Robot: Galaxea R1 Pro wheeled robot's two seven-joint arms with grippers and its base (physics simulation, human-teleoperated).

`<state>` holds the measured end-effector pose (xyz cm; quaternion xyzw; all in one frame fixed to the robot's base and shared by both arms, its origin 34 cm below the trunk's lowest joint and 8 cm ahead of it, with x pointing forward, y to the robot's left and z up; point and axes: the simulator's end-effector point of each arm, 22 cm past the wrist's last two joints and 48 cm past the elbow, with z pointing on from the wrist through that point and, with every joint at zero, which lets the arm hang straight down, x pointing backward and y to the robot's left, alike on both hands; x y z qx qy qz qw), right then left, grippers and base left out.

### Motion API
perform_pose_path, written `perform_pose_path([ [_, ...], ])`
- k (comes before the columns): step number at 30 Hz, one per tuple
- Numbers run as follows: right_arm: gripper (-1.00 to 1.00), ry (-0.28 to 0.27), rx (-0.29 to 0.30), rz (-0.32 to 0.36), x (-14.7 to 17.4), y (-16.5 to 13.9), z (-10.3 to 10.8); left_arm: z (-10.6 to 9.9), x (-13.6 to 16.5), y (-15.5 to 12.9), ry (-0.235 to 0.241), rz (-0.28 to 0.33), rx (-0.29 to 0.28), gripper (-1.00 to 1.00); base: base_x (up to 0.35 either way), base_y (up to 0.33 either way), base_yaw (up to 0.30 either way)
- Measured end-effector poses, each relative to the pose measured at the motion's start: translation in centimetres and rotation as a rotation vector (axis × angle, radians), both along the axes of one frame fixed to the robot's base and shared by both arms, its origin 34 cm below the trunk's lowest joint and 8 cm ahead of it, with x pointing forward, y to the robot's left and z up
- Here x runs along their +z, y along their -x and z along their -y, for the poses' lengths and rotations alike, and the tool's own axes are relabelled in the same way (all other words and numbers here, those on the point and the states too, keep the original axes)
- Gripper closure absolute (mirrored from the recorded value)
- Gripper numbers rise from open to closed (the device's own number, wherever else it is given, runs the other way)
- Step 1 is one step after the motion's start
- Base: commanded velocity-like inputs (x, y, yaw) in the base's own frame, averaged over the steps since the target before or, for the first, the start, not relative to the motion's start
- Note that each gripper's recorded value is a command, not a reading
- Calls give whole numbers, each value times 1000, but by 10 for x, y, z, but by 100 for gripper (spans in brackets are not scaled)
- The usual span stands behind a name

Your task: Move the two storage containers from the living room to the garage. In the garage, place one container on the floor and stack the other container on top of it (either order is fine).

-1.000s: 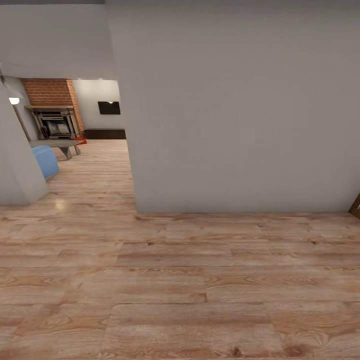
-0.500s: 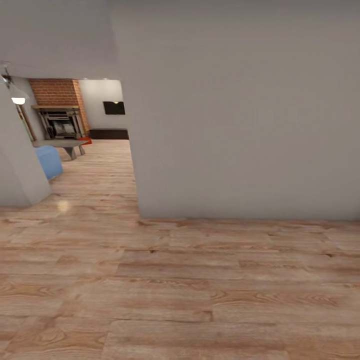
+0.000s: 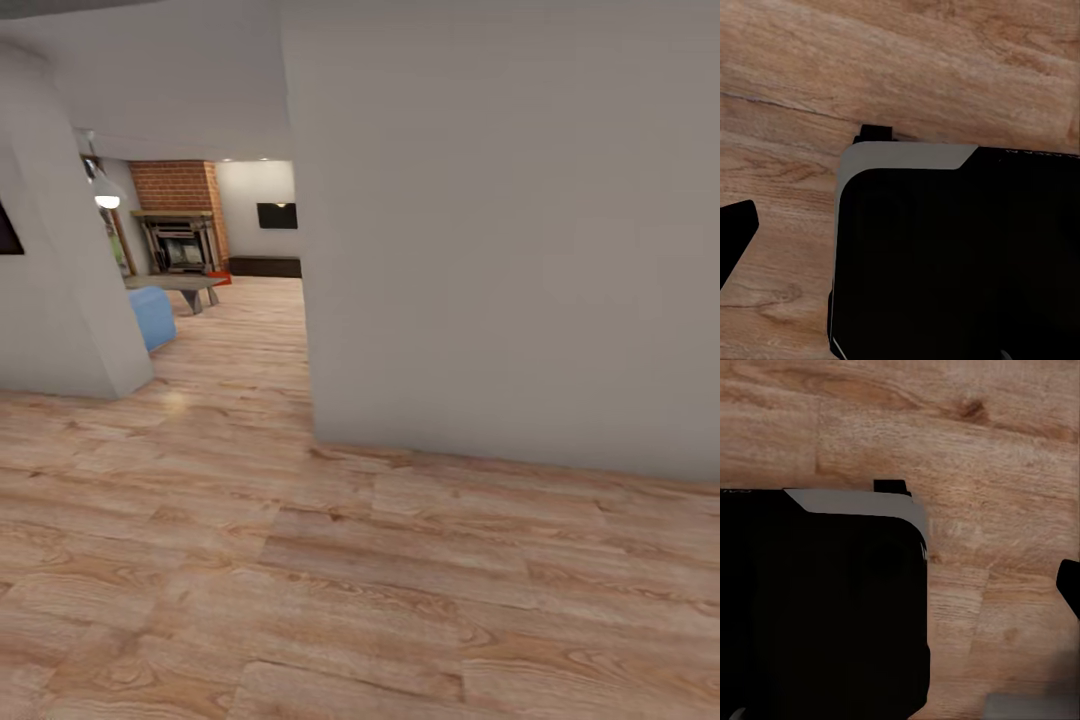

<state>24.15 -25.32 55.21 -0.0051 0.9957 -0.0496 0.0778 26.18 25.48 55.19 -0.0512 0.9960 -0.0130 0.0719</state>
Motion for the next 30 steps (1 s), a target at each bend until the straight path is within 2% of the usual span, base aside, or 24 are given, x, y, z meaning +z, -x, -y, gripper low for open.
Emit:
perform_pose_path([
  [30, -100, 0, 0, 1, 0, 0, 0, 0, 0, 0, 0, 0, 0, -100, 322, 0, 271],
])
